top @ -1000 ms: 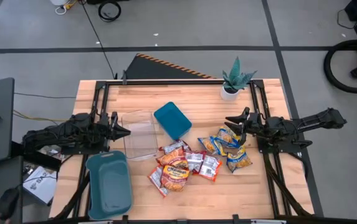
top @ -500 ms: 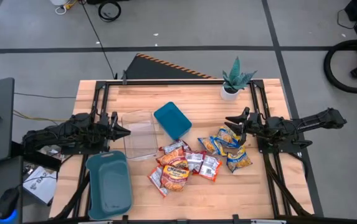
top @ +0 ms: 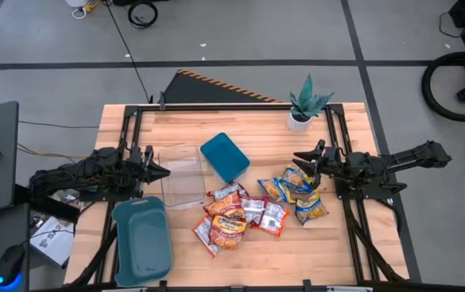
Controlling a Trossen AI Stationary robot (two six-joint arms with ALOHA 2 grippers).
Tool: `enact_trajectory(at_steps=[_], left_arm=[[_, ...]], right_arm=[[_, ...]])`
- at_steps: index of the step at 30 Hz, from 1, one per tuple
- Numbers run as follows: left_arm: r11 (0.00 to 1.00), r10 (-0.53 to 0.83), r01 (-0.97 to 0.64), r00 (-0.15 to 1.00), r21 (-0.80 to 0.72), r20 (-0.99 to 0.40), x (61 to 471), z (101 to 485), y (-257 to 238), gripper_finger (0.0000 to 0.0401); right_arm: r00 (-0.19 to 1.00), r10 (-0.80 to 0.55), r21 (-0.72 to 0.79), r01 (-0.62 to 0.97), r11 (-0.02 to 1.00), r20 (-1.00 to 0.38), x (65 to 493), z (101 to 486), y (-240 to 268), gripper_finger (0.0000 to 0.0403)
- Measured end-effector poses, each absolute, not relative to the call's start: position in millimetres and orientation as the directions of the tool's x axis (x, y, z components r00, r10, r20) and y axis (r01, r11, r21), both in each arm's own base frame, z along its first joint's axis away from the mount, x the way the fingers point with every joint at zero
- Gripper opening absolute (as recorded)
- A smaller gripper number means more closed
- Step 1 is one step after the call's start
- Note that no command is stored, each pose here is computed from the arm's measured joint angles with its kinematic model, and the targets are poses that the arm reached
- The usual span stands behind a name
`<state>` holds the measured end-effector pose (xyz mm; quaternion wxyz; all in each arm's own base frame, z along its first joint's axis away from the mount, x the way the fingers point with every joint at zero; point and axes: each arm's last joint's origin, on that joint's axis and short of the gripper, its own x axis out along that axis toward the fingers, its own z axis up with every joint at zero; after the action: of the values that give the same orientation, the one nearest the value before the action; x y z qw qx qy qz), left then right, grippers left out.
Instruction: Sort Maruchan noodles
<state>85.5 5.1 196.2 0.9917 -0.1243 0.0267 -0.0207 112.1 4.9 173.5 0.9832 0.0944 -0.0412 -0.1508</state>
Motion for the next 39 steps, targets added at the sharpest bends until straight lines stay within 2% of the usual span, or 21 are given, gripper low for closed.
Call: enact_trajectory(at_steps=[11, 17, 20, 27, 30, 39], left_arm=[[0.970, -0.048, 0.035, 0.998, -0.242, -0.048, 85.5, 196.2, 5.1, 0.0037], [0.991, -0.044, 0.041, 0.999, -0.128, -0.025, 85.6, 198.4, 5.2, 0.0037], [0.998, -0.036, 0.038, 0.999, -0.058, 0.038, 85.6, 204.6, 5.4, 0.0037], [0.995, -0.037, 0.060, 0.962, -0.074, 0.270, 82.0, 227.2, 5.1, 0.0037], [0.996, -0.041, 0.066, 0.935, -0.060, 0.353, 79.4, 235.3, 4.8, 0.0037], [0.996, -0.040, 0.065, 0.926, -0.055, 0.376, 78.5, 237.6, 4.8, 0.0037]], right_arm=[[0.951, -0.305, 0.198, 0.289, 0.937, 0.052, 112.1, 173.4, 4.8, 0.0132], [0.951, -0.304, 0.198, 0.289, 0.937, 0.052, 112.1, 173.4, 4.9, 0.0132], [0.951, -0.304, 0.198, 0.289, 0.937, 0.052, 112.1, 173.4, 4.9, 0.0132], [0.951, -0.305, 0.195, 0.290, 0.937, 0.053, 112.1, 173.4, 4.8, 0.0132], [0.942, -0.331, 0.136, 0.321, 0.937, 0.057, 111.8, 174.0, 4.1, 0.0132], [0.921, -0.338, 0.097, 0.325, 0.941, 0.192, 109.8, 188.3, 3.6, 0.0132]])
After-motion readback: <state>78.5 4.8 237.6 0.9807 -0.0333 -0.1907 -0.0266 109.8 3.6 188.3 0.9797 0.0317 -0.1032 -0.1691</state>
